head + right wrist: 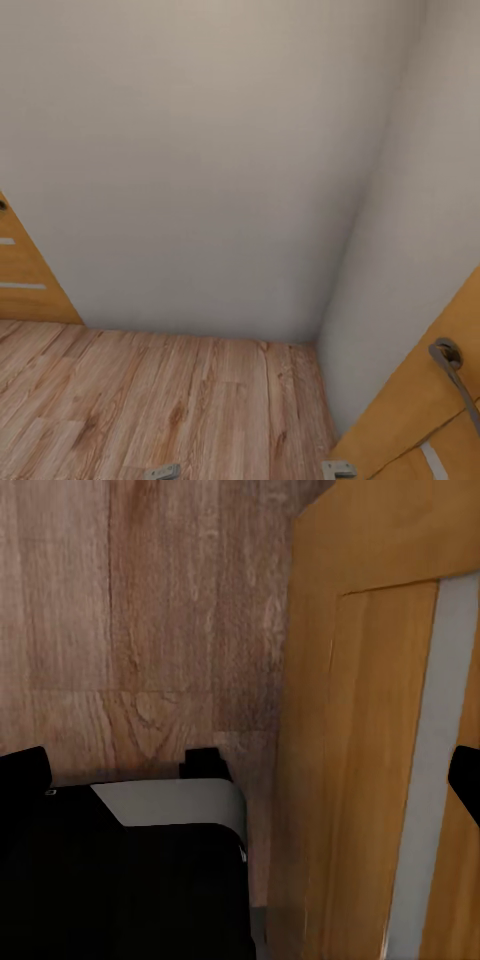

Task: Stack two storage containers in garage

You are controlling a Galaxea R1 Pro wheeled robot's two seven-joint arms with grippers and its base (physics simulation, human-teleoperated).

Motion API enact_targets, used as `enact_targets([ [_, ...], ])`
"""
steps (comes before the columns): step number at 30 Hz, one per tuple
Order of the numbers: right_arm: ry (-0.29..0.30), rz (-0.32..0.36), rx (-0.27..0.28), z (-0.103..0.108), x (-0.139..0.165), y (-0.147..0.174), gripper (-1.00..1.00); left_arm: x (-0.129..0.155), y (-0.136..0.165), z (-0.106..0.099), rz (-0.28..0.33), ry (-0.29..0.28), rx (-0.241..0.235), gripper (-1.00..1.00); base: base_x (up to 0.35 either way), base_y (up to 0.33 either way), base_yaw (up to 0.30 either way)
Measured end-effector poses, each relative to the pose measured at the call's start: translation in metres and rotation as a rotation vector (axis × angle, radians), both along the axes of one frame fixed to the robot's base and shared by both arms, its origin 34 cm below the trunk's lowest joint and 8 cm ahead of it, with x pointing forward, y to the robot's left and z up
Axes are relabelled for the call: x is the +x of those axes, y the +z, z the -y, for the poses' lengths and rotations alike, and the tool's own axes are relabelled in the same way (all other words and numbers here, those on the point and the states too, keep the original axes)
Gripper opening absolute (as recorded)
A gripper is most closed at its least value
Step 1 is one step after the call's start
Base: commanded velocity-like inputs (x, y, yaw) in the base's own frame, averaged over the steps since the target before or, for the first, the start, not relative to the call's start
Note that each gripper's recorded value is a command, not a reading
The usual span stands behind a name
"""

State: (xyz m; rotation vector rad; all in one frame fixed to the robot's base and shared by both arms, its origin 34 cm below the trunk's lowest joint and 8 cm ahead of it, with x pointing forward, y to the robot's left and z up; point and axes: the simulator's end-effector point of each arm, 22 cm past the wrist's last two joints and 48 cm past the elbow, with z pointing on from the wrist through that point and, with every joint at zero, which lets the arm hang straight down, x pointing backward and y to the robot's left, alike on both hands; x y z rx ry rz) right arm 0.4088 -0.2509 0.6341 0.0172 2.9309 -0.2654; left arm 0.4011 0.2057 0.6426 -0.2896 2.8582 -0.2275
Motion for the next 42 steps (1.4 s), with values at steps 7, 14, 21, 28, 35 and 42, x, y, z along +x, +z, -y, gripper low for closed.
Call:
enact_targets([
  [7, 0.001, 0.000, 0.000, -0.0001, -0.0001, -0.0001, 1.00, 0.0001, -0.0001, -0.0002, 0.000, 0.000, 0.000, 1.00, 0.018, 0.000, 0.246],
  [14, 0.000, 0.000, 0.000, 0.0001, -0.0002, 0.0001, 1.00, -0.0001, 0.0001, 0.0001, 0.000, 0.000, 0.000, 1.00, 0.127, 0.000, 0.066],
  [21, 0.000, 0.000, 0.000, 0.0000, -0.0004, 0.0001, 1.00, 0.0001, 0.0002, -0.0002, 0.001, 0.000, 0.000, 1.00, 0.314, 0.000, 0.004],
  [28, 0.000, 0.000, 0.000, 0.0000, -0.0002, 0.0002, 1.00, -0.0002, 0.0002, -0.0005, 0.000, 0.000, 0.001, 1.00, 0.330, 0.000, 0.080],
  [35, 0.000, 0.000, 0.000, -0.0001, 0.0000, 0.0001, 1.00, -0.0002, 0.0000, 0.0001, 0.000, 0.000, 0.000, 1.00, 0.247, 0.000, 0.258],
  [42, 0.000, 0.000, 0.000, -0.0001, 0.0000, -0.0001, 1.00, 0.0000, -0.0001, 0.0003, 0.000, 0.000, 0.000, 1.00, 0.034, 0.000, 0.278],
])
